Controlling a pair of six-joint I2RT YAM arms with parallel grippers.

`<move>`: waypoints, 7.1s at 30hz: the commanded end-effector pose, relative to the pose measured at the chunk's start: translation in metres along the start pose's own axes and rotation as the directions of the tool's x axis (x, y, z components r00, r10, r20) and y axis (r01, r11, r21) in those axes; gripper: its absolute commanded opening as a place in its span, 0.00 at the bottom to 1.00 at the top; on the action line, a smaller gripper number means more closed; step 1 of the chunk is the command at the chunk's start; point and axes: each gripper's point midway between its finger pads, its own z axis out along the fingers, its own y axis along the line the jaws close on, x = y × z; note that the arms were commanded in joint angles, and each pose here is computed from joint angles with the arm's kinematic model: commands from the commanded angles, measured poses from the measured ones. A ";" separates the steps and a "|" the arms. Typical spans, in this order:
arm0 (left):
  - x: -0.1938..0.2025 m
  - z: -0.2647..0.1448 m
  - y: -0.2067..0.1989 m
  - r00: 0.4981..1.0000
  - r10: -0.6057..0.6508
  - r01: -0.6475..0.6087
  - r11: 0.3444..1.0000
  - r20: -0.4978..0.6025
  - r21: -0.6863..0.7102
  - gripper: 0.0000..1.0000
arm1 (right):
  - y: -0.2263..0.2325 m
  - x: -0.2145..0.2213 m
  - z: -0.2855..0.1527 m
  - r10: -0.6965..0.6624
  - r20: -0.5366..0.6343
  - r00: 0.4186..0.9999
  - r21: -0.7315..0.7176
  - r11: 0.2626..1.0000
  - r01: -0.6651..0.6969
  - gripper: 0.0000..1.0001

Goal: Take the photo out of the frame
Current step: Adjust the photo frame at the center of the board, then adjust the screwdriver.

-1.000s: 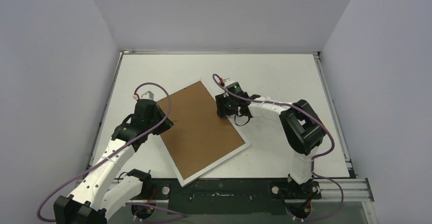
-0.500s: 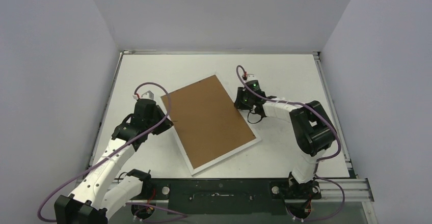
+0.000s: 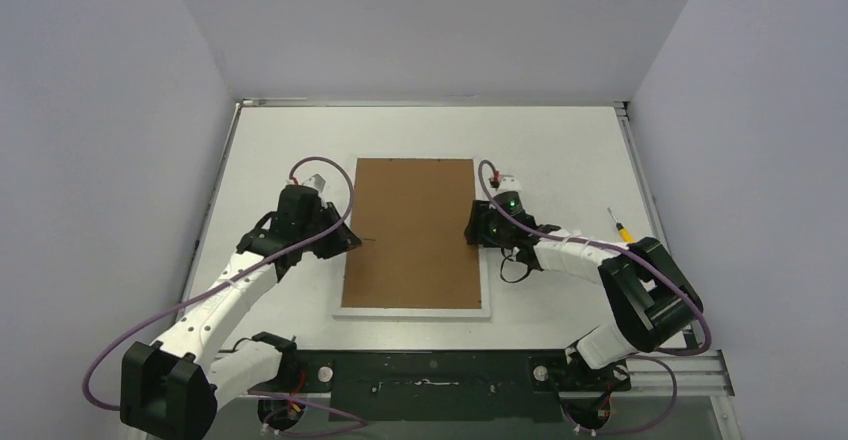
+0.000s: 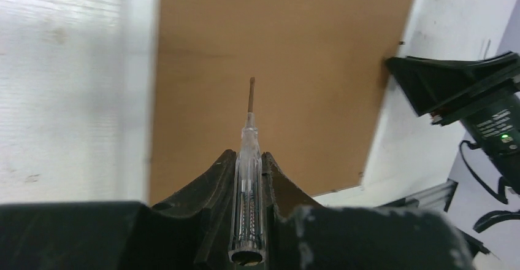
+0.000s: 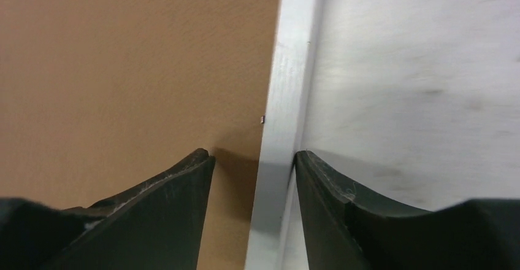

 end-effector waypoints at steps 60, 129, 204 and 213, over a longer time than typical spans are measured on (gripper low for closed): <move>0.138 -0.039 -0.100 0.797 0.318 -0.021 0.864 -0.513 0.502 0.00 | 0.158 0.043 -0.179 -0.309 0.282 0.909 -0.696 0.586 0.415 0.52; 0.055 -0.104 -0.130 0.956 0.229 0.016 0.584 -0.183 0.812 0.59 | 0.229 0.000 -0.226 -0.106 0.192 0.976 -0.928 0.304 0.216 0.05; 0.081 -0.112 -0.121 0.931 0.319 -0.005 0.495 -0.177 0.869 0.26 | 0.214 0.036 -0.215 -0.103 -0.280 0.954 -0.956 0.118 -0.268 0.05; 0.081 -0.109 -0.121 0.930 0.314 0.005 0.508 -0.190 0.861 0.00 | 0.213 0.037 -0.214 -0.102 -0.282 0.954 -0.955 0.121 -0.270 0.12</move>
